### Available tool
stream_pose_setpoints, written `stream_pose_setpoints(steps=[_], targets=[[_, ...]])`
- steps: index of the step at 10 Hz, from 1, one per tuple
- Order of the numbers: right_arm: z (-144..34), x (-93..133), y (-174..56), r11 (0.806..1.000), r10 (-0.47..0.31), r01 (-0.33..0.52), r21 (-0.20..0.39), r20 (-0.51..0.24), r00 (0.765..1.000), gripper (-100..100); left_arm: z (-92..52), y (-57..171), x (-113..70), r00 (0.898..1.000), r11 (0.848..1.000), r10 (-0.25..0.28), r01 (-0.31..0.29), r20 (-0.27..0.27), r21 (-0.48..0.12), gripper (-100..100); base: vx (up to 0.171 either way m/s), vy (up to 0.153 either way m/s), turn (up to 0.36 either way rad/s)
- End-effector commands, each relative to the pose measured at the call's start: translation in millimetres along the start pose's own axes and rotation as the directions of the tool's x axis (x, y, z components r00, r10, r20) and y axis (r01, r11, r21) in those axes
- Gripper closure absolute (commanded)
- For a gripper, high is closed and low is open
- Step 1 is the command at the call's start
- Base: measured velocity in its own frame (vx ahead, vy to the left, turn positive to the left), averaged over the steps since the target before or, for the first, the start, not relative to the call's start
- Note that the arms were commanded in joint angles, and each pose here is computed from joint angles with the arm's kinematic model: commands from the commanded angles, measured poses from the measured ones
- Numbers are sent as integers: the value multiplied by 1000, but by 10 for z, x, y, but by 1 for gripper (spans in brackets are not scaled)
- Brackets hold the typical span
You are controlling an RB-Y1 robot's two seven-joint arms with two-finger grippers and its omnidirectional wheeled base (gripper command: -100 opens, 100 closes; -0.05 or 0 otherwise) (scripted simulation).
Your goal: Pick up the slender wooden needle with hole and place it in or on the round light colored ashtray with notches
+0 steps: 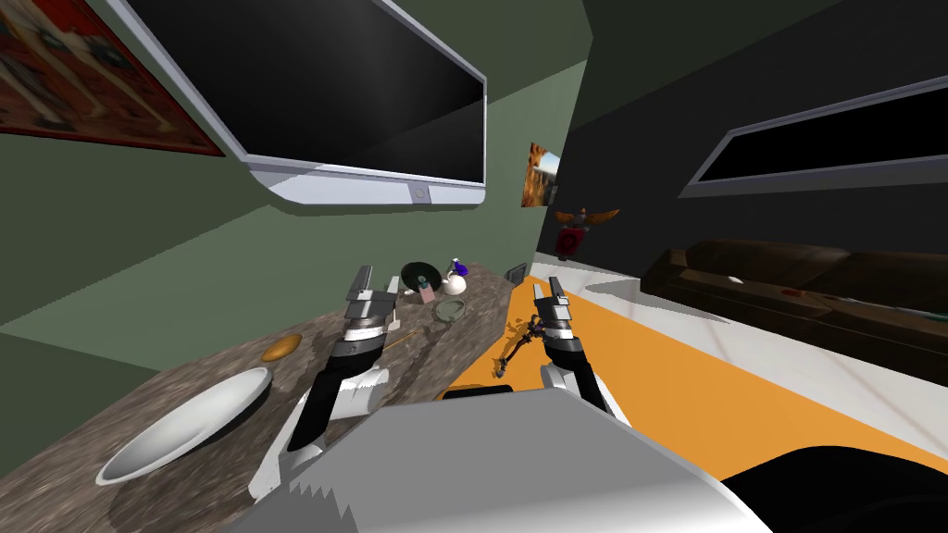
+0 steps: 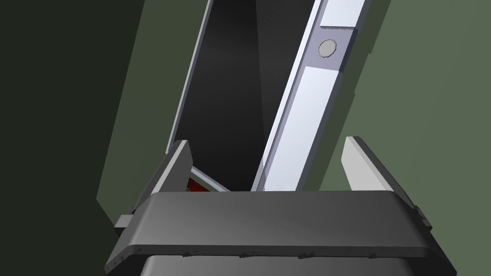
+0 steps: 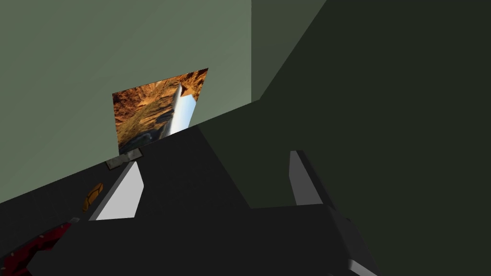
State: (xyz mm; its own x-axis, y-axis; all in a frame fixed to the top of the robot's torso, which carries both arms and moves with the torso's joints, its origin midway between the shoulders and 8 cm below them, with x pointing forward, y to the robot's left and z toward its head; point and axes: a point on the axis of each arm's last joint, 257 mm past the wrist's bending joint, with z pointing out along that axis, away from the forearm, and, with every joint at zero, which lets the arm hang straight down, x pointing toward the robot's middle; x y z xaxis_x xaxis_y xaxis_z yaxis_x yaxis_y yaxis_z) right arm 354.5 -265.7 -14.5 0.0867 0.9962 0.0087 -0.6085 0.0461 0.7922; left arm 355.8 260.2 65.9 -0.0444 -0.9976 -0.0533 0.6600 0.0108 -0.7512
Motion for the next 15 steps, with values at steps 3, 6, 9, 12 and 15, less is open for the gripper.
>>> stream_pose_setpoints(steps=[3, 6, 9, 12, 15], targets=[[0, 0, 0, 1000, 0, 0, 0, 0, 1000, 0, 58, 203, -71, 1000, 996, -30, 30, 3, -82, -100, -14, -17, -6], [0, 0, 0, 1000, 0, 0, 0, 0, 1000, 0, 94, 311, -118, 999, 990, -50, 50, 7, -128, -100, -13, -14, -6], [0, 0, 0, 1000, 0, 0, 0, 0, 1000, 0, 168, 439, -208, 996, 978, -89, 90, 14, -189, -100, -14, -19, -16], [0, 0, 0, 1000, 0, 0, 0, 0, 1000, 0, 183, 580, -272, 994, 962, -107, 111, 29, -249, -100, -10, -12, -10], [0, 0, 0, 1000, 0, 0, 0, 0, 1000, 0, 186, 717, -341, 991, 943, -123, 131, 48, -306, -100, -7, -10, -15]])
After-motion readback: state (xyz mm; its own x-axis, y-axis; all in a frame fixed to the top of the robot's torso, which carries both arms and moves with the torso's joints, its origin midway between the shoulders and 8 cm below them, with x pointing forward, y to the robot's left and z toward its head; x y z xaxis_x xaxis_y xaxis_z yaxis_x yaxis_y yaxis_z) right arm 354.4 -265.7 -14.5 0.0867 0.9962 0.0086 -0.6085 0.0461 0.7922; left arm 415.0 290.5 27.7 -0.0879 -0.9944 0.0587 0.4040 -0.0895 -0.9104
